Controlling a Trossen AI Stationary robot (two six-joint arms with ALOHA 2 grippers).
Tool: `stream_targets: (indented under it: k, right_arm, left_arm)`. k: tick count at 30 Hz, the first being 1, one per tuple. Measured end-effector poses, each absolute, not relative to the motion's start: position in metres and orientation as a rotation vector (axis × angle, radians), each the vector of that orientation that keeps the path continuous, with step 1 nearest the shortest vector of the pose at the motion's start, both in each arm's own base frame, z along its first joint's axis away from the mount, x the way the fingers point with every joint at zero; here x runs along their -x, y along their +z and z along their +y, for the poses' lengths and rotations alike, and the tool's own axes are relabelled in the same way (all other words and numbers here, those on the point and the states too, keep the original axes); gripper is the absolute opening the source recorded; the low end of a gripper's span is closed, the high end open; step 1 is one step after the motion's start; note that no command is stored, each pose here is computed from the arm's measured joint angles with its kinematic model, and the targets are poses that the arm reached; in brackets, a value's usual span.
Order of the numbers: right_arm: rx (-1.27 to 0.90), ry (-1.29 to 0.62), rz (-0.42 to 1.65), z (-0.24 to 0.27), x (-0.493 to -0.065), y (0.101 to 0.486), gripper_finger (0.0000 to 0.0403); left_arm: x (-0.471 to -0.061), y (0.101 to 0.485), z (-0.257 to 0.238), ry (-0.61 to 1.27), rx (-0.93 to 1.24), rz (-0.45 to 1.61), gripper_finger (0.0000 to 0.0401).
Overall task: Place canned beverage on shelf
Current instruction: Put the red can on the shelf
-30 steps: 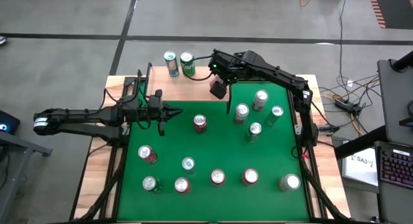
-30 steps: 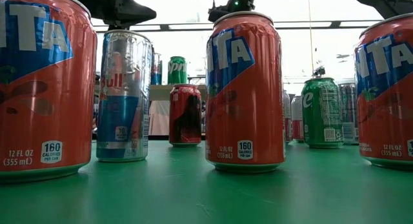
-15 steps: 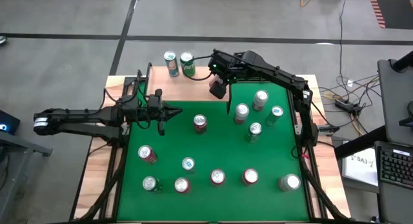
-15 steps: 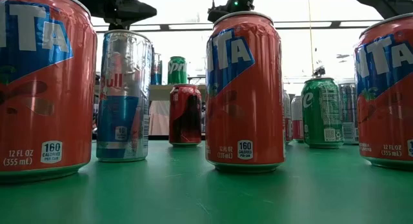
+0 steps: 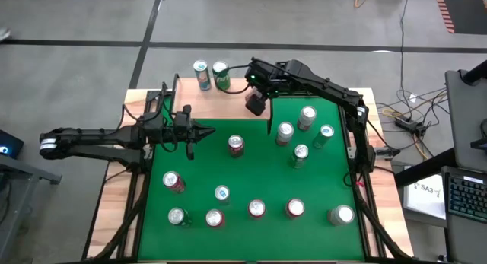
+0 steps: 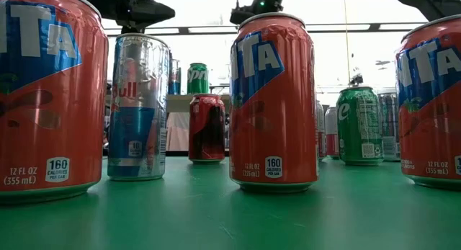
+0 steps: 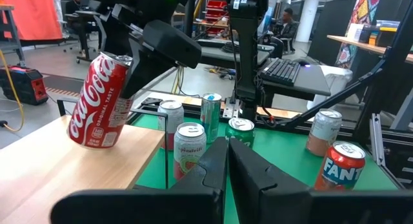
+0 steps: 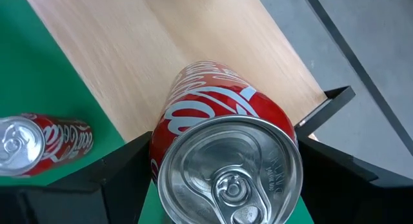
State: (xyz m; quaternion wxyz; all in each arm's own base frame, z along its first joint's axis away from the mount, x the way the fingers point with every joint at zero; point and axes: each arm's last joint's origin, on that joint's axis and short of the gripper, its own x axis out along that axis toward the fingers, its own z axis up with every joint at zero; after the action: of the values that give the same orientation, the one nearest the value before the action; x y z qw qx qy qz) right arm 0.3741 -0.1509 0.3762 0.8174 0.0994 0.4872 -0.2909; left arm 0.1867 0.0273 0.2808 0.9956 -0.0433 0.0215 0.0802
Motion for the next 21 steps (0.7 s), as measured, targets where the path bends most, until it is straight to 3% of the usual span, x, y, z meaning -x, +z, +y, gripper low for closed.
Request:
stream_targets:
  k: [21]
  right_arm:
    - [-0.212, -0.62, 1.036, -0.1511, -0.3747, 0.3757, 0.0316]
  left_arm:
    - [-0.1867, 0.2808, 0.0273, 0.16, 0.07, 0.045, 0.0]
